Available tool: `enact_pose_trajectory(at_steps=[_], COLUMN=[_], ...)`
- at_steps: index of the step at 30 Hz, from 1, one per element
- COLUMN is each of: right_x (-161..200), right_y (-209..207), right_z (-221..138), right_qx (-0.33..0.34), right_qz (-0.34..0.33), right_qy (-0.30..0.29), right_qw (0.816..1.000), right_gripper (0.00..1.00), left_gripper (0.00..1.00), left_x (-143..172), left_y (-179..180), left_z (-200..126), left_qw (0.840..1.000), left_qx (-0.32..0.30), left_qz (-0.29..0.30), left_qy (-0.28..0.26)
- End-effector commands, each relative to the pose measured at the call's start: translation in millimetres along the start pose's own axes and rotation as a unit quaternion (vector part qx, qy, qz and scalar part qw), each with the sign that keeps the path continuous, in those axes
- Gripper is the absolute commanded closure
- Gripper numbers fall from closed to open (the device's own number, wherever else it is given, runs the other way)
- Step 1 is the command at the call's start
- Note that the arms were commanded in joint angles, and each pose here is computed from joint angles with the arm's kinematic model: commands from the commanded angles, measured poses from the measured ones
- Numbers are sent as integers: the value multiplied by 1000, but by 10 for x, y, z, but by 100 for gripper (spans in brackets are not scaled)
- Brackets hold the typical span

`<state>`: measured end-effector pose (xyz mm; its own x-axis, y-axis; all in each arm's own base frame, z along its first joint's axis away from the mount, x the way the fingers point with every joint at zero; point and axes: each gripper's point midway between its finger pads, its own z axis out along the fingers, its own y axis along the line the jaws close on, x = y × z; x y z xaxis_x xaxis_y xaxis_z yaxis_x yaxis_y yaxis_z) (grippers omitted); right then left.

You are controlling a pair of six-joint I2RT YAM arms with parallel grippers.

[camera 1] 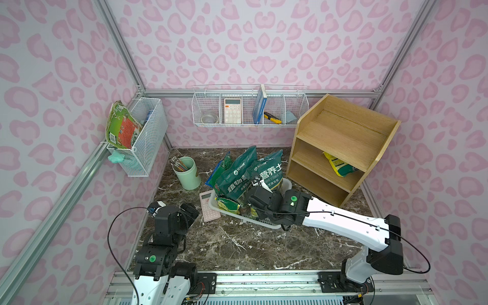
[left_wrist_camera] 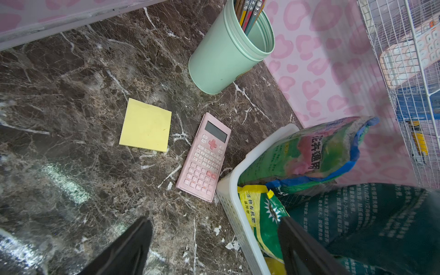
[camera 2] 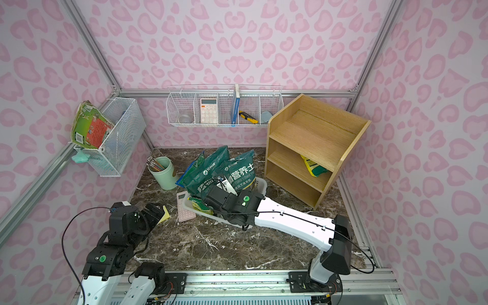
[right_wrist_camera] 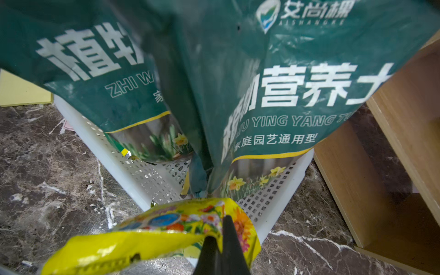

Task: Take down the fertilizer bag from the shelf
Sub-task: Place the fertilizer bag in the storage box.

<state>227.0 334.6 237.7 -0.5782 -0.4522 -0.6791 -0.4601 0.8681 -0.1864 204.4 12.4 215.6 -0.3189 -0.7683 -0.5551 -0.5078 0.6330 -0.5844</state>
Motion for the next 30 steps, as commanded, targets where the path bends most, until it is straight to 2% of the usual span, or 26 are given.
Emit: enact_pose_trajectory(at_steps=[1,7,11,19,22,30], right_x=[-44,214,223,-224,-291,15], right_y=[86,122,92,-474,-620,-287], right_z=[134,469,567,437,398,342], right_qx=[-15,-23,-21,32,41,19], right_qz=[12,17,27,108,129,112], right_qy=[-21,3,7,-25,-33,-30], right_qw=[1000,1000,999,993,990,993], right_gripper=[100,100,100,100,100,100], left_gripper=[12,12,12,12,12,11], left_x=[-13,-8,0,-3,-1,-8], left_y=[20,16,26,26,26,11], left_z=[-23,-20,-11,-13,-21,-36], left_qw=[1000,1000,1000,1000,1000,1000], left_qx=[-5,-4,-6,-7,-5,-1], left_qz=[2,2,2,2,1,1], left_qy=[-3,-2,0,-1,-1,-2])
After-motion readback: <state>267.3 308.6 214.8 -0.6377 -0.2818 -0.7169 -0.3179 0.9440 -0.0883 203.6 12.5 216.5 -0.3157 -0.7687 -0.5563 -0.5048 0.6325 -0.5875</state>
